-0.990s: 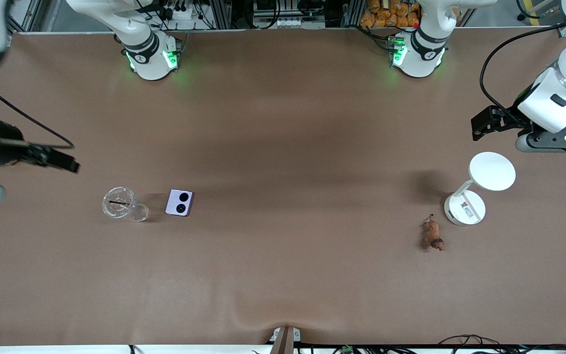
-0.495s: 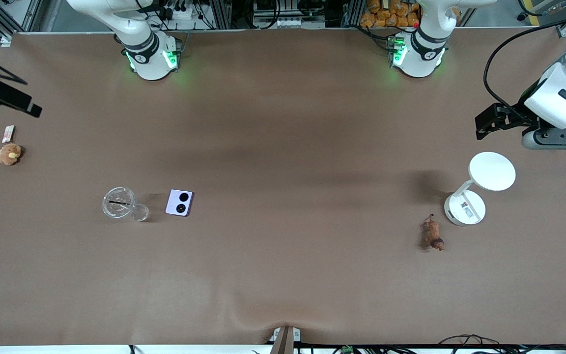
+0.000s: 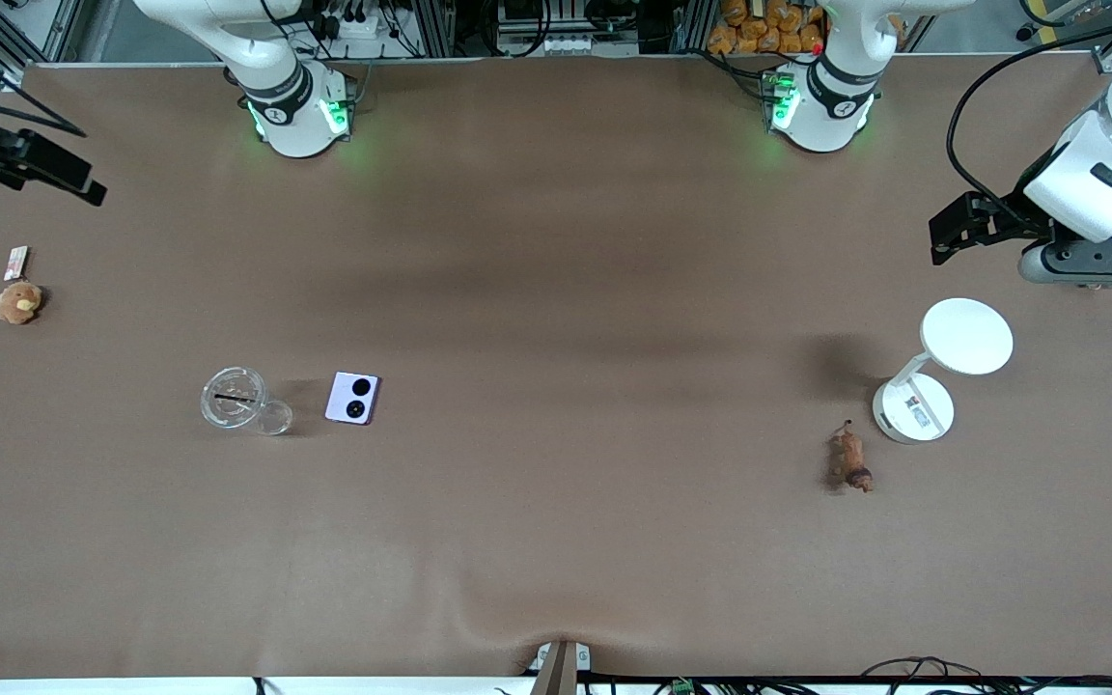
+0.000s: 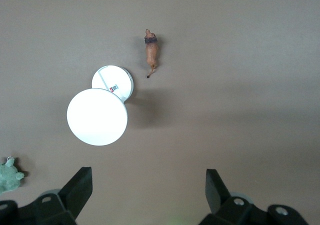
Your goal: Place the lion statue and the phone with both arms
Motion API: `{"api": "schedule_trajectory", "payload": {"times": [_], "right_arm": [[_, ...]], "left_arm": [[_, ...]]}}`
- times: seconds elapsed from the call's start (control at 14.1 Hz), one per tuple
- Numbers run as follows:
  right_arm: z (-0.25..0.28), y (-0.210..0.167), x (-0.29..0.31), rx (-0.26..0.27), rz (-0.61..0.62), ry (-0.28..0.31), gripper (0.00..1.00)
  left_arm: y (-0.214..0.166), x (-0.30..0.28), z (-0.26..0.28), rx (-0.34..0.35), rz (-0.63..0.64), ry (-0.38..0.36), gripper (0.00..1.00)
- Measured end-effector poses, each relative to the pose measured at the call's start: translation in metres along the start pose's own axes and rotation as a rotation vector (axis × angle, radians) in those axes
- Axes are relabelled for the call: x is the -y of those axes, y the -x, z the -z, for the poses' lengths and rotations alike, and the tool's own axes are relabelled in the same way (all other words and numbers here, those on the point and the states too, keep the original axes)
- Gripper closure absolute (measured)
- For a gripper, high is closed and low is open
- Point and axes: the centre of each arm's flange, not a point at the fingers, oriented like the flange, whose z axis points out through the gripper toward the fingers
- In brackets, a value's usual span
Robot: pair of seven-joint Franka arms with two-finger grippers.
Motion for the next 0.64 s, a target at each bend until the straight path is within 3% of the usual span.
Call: {"api": "schedule_trajectory", "payload": {"times": [0.35,0.64], "right_arm": [[-0.003,0.007,-0.013,-0.037,-0.011,-0.009,0.0],[0.0,0.004,-0.02,-0.06,0.108,-0.007,0.0]], "left_arm": [[0.0,0.004,0.0,0.0,0.008,0.0,0.0],[0.0,0.005,0.0,0.003,0.008,0.0,0.0]]}}
